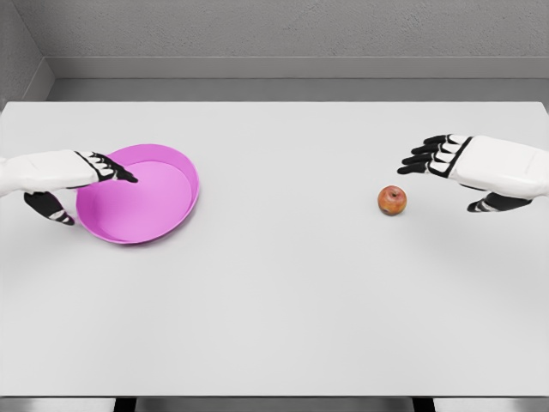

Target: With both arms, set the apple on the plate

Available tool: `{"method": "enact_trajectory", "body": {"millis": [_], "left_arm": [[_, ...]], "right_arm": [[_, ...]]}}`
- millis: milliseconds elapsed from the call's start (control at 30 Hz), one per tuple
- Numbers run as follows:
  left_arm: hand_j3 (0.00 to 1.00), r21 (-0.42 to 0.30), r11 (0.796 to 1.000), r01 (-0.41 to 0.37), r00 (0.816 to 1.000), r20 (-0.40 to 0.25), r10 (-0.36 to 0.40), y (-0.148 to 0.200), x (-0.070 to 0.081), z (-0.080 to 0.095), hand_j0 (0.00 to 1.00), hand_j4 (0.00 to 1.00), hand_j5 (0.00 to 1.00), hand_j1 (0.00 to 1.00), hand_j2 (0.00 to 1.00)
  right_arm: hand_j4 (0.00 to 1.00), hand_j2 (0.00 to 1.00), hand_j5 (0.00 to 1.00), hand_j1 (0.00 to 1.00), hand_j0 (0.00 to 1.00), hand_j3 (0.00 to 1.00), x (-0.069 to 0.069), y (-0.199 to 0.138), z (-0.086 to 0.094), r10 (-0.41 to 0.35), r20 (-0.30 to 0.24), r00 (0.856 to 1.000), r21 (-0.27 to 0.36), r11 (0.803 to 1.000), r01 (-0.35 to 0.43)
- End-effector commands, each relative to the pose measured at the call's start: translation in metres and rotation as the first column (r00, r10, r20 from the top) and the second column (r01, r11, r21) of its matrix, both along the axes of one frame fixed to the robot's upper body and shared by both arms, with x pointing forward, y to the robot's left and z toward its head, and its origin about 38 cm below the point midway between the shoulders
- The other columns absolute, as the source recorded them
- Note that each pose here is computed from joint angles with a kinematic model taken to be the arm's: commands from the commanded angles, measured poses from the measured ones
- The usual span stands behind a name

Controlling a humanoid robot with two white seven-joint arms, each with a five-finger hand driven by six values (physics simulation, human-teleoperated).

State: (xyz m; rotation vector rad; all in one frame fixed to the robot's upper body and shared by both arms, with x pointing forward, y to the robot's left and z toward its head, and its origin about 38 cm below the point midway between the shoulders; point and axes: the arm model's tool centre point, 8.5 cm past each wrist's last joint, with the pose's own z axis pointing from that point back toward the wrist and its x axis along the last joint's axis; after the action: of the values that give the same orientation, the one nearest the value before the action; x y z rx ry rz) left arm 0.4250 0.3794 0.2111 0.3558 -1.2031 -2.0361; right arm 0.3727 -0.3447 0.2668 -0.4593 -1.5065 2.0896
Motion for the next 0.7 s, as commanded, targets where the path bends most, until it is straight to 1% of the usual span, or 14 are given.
{"method": "enact_trajectory", "body": {"millis": [0, 167, 200, 233, 267, 300, 333, 367, 400, 467, 500, 567, 633, 667], "left_arm": [[1.00, 0.003, 1.000, -0.001, 1.000, 0.004, 0.001, 0.003, -0.002, 0.004, 1.00, 1.00, 1.00, 1.00, 1.00], [1.00, 0.008, 1.000, 0.029, 1.000, 0.008, -0.029, -0.005, -0.006, 0.007, 1.00, 1.00, 1.00, 1.00, 1.00], [1.00, 0.006, 1.000, 0.027, 0.999, 0.032, -0.027, -0.005, -0.003, 0.016, 1.00, 1.00, 1.00, 1.00, 1.00], [1.00, -0.006, 0.998, 0.060, 0.994, 0.089, -0.060, -0.017, 0.002, 0.038, 1.00, 1.00, 1.00, 1.00, 1.00], [1.00, -0.013, 0.994, 0.111, 0.984, 0.144, -0.108, -0.032, -0.001, 0.058, 1.00, 1.00, 1.00, 1.00, 1.00], [1.00, -0.028, 0.992, 0.123, 0.984, 0.136, -0.118, -0.037, -0.002, 0.055, 1.00, 1.00, 1.00, 1.00, 1.00], [1.00, -0.047, 0.989, 0.144, 0.984, 0.115, -0.138, -0.048, -0.005, 0.042, 1.00, 1.00, 1.00, 1.00, 1.00], [1.00, -0.055, 0.986, 0.158, 0.982, 0.117, -0.151, -0.053, -0.007, 0.042, 1.00, 1.00, 1.00, 1.00, 1.00], [1.00, -0.051, 0.981, 0.188, 0.975, 0.127, -0.180, -0.060, -0.012, 0.046, 1.00, 1.00, 1.00, 1.00, 1.00], [1.00, -0.047, 0.969, 0.243, 0.964, 0.123, -0.236, -0.077, -0.022, 0.042, 1.00, 1.00, 1.00, 1.00, 1.00], [1.00, -0.021, 0.966, 0.259, 0.961, 0.103, -0.256, -0.080, -0.024, 0.039, 1.00, 1.00, 1.00, 1.00, 1.00], [1.00, 0.000, 0.958, 0.286, 0.953, 0.105, -0.285, -0.088, -0.023, 0.045, 1.00, 1.00, 1.00, 1.00, 1.00], [1.00, 0.003, 0.946, 0.325, 0.940, 0.111, -0.323, -0.099, -0.029, 0.047, 1.00, 1.00, 1.00, 1.00, 1.00], [1.00, 0.002, 0.945, 0.326, 0.940, 0.111, -0.324, -0.100, -0.029, 0.046, 1.00, 1.00, 1.00, 1.00, 1.00]], "right_arm": [[1.00, 1.00, 1.00, 1.00, 1.00, 1.00, 0.000, 0.001, 0.000, 0.001, -0.001, 1.000, 0.009, 1.000, -0.001], [1.00, 1.00, 1.00, 1.00, 1.00, 1.00, 0.002, 0.001, 0.007, 0.000, 0.015, 1.000, 0.009, 1.000, 0.000], [1.00, 1.00, 1.00, 1.00, 1.00, 1.00, 0.003, 0.000, 0.007, -0.002, 0.017, 1.000, 0.011, 1.000, 0.002], [1.00, 1.00, 1.00, 1.00, 1.00, 1.00, 0.004, -0.003, 0.007, -0.014, 0.019, 1.000, 0.026, 1.000, 0.013], [1.00, 1.00, 1.00, 1.00, 1.00, 1.00, 0.004, -0.004, 0.003, -0.020, 0.006, 1.000, 0.032, 0.999, 0.019], [1.00, 1.00, 1.00, 1.00, 1.00, 1.00, 0.004, -0.004, 0.001, -0.019, -0.006, 1.000, 0.026, 0.999, 0.019], [1.00, 1.00, 1.00, 1.00, 1.00, 1.00, 0.003, -0.005, 0.000, -0.021, -0.018, 1.000, 0.020, 1.000, 0.021], [1.00, 1.00, 1.00, 1.00, 1.00, 1.00, 0.000, -0.007, -0.009, -0.015, -0.118, 0.993, 0.026, 1.000, 0.018], [1.00, 1.00, 1.00, 1.00, 1.00, 1.00, -0.001, -0.004, -0.018, 0.000, -0.192, 0.981, 0.023, 1.000, 0.004], [0.98, 0.98, 0.98, 0.98, 0.98, 0.98, 0.007, 0.006, -0.025, 0.015, -0.201, 0.979, 0.102, 0.995, 0.006], [0.98, 0.98, 0.98, 0.98, 0.98, 0.98, 0.010, 0.014, -0.028, 0.027, -0.205, 0.978, 0.123, 0.992, -0.001], [1.00, 1.00, 1.00, 1.00, 1.00, 1.00, 0.016, 0.024, -0.026, 0.023, -0.198, 0.980, 0.150, 0.989, 0.007], [1.00, 1.00, 1.00, 1.00, 1.00, 1.00, 0.026, 0.038, -0.028, -0.001, -0.224, 0.975, 0.155, 0.987, 0.037], [1.00, 1.00, 1.00, 1.00, 1.00, 1.00, 0.028, 0.041, -0.030, -0.004, -0.231, 0.973, 0.159, 0.986, 0.042]]}}
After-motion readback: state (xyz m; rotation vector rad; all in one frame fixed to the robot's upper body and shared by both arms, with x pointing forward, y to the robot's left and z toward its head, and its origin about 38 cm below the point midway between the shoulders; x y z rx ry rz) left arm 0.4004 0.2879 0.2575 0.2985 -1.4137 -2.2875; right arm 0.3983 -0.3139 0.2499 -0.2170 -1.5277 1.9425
